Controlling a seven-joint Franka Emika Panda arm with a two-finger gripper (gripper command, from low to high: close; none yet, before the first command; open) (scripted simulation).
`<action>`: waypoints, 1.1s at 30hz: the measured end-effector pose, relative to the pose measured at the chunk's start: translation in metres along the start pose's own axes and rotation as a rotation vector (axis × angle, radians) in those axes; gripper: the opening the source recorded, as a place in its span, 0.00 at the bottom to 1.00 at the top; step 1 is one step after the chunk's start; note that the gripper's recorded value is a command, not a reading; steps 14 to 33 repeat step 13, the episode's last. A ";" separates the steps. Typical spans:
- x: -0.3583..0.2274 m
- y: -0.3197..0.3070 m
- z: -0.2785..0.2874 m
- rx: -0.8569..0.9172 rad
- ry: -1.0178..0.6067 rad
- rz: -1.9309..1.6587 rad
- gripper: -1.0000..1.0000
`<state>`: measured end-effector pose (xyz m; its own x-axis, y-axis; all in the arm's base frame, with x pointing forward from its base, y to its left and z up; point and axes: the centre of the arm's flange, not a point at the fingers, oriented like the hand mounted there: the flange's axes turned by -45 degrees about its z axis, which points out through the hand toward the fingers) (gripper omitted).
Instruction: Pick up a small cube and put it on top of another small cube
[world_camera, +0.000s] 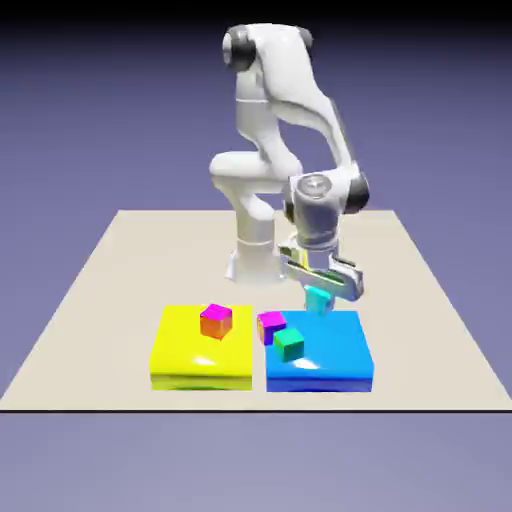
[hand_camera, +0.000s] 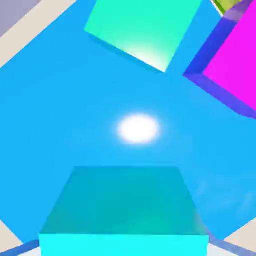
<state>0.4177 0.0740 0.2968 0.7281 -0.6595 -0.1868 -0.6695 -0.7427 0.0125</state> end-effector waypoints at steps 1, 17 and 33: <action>0.016 0.014 -0.011 0.007 -0.013 0.037 0.00; 0.049 0.046 0.024 0.048 -0.074 0.153 1.00; 0.049 0.046 0.024 0.048 -0.074 0.153 1.00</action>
